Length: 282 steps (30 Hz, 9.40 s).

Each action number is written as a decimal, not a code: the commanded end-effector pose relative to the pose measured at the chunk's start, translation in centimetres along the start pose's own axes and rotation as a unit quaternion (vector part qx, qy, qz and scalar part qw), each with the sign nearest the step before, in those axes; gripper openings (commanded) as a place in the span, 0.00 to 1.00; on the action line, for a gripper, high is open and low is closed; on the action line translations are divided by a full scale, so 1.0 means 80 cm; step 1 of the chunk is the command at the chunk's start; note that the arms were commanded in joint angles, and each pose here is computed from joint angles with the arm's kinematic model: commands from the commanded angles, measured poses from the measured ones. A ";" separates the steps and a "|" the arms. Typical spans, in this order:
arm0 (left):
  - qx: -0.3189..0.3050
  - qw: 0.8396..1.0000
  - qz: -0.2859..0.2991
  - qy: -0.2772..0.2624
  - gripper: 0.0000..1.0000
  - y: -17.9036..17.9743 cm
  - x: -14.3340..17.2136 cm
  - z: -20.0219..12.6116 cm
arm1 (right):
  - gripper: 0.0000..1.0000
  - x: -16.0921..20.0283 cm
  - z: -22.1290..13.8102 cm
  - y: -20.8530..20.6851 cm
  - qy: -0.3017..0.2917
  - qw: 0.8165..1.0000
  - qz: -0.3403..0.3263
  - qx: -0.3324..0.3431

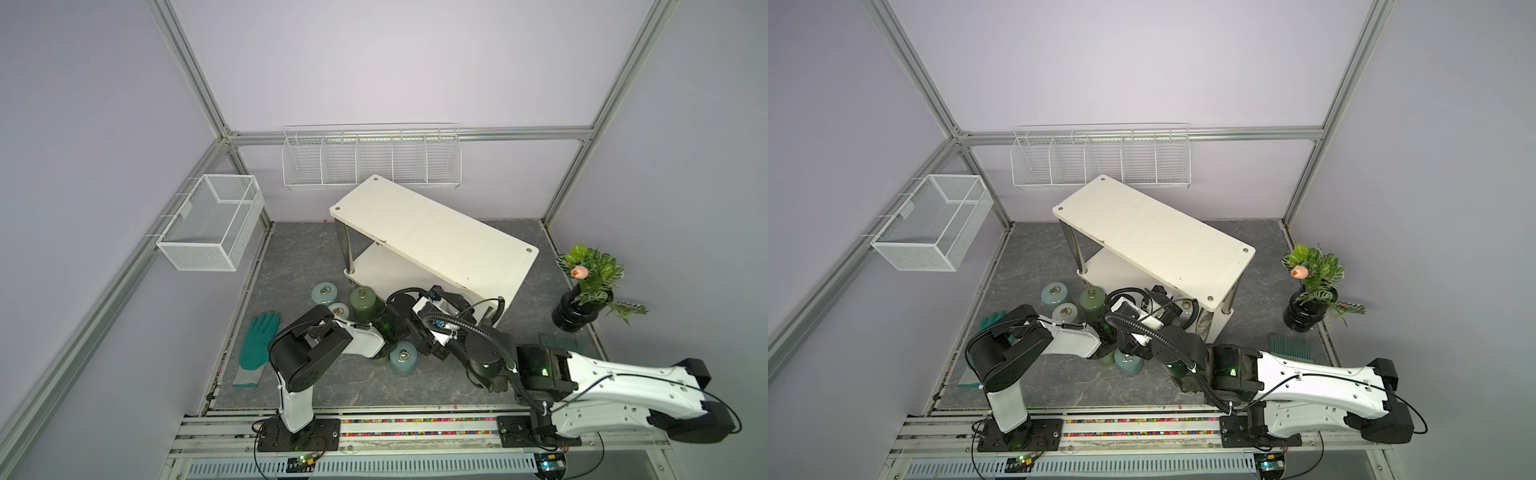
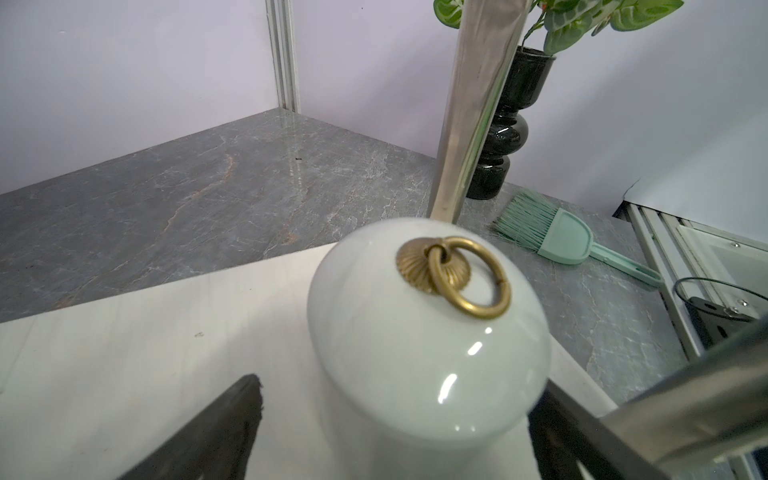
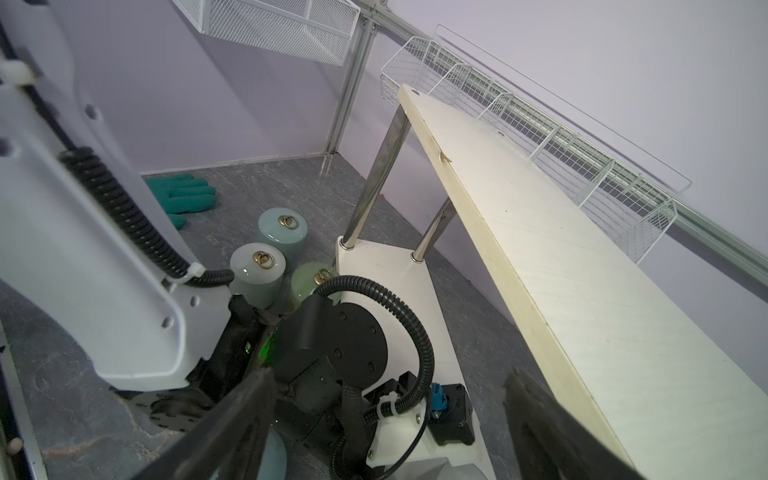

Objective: Remove the tea canisters from the shelf
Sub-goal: Pick up the tea canister from the shelf, then move the tea canister to the center of the board, then place the tea canister at the center of the board, then reset both arms

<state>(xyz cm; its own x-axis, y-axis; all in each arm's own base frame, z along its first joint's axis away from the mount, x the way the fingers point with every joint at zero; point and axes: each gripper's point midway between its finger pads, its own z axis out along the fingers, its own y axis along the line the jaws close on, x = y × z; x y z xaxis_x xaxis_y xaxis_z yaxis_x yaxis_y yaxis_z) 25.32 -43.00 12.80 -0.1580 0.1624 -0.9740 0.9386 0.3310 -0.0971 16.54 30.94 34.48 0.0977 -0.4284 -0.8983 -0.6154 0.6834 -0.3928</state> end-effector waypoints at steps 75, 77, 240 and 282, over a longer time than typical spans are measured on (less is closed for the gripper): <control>-0.200 0.979 0.033 -0.003 0.65 0.059 0.004 -0.007 | 0.89 -0.022 -0.016 -0.006 -0.078 0.997 0.017 -0.013; -0.203 0.979 0.032 -0.004 0.65 0.060 0.003 -0.010 | 0.89 -0.024 -0.018 -0.007 -0.081 0.996 0.018 -0.013; -0.566 0.813 -0.117 0.065 1.00 0.104 0.086 -0.294 | 0.89 -0.013 -0.007 0.016 -0.075 0.996 -0.001 -0.055; -0.567 0.818 -0.097 -0.021 1.00 0.141 -0.092 -0.391 | 0.89 -0.044 -0.084 0.005 -0.123 0.989 -0.020 -0.079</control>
<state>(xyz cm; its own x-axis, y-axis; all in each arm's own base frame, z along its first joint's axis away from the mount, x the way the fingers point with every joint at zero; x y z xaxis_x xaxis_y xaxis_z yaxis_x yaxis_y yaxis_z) 27.15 -11.58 23.62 -0.2677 0.0099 -0.9634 0.0085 0.9999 0.0079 10.61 29.05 33.89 0.2245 -0.4095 -0.8843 -0.7545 0.5013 -0.4237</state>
